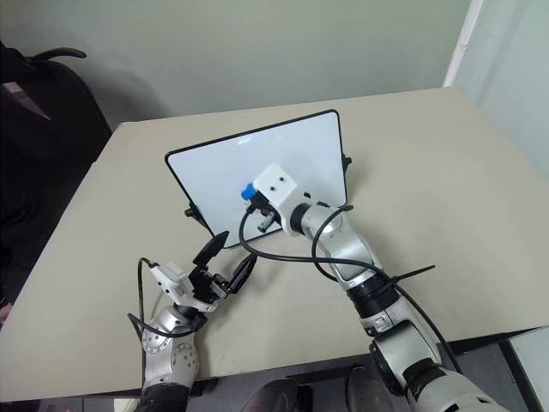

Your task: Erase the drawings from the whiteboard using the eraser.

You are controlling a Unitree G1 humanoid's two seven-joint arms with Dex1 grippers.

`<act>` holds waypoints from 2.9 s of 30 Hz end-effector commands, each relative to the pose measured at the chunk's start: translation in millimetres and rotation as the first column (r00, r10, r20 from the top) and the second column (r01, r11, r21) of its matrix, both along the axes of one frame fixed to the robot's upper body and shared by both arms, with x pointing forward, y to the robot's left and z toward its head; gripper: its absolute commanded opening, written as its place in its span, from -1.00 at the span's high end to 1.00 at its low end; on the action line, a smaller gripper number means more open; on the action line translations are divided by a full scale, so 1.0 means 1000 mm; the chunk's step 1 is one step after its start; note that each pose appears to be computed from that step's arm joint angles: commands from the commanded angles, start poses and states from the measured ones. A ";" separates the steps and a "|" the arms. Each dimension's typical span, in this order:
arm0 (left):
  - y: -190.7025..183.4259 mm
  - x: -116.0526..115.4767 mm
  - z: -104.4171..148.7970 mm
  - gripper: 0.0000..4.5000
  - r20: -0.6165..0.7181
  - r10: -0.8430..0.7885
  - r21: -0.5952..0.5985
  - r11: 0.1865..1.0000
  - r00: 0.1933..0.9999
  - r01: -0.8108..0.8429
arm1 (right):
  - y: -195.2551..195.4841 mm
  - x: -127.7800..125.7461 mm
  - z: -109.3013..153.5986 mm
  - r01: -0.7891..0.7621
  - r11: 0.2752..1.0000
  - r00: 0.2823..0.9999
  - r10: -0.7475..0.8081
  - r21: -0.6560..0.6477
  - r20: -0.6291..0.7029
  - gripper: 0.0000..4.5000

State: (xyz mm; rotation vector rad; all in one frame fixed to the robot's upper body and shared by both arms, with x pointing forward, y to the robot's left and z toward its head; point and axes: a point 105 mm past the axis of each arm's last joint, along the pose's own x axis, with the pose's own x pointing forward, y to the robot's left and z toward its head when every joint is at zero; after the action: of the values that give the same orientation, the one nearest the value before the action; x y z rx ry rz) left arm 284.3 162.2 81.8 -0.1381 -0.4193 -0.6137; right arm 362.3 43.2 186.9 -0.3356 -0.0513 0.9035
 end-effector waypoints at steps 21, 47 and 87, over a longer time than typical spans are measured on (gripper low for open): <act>-0.012 -0.001 -0.025 -1.00 -0.081 -0.015 -0.070 0.998 0.997 0.010 | -0.022 0.009 0.001 0.096 0.995 0.995 -0.095 -0.024 0.040 0.78; -0.006 0.000 -0.023 -1.00 -0.074 -0.004 -0.066 0.998 0.997 -0.001 | -0.031 0.004 -0.038 0.091 0.987 0.993 -0.101 -0.131 -0.068 0.78; -0.012 0.013 -0.039 -1.00 -0.122 0.028 -0.016 0.999 0.992 -0.030 | -0.218 -0.033 -0.040 0.322 0.941 0.885 -0.338 -0.103 -0.320 -0.99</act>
State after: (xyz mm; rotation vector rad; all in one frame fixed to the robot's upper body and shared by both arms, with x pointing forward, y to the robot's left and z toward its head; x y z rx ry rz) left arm 302.7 152.7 72.9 -0.1193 -0.3862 -0.6247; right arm 329.8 -174.5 130.3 -0.2089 0.4066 0.5973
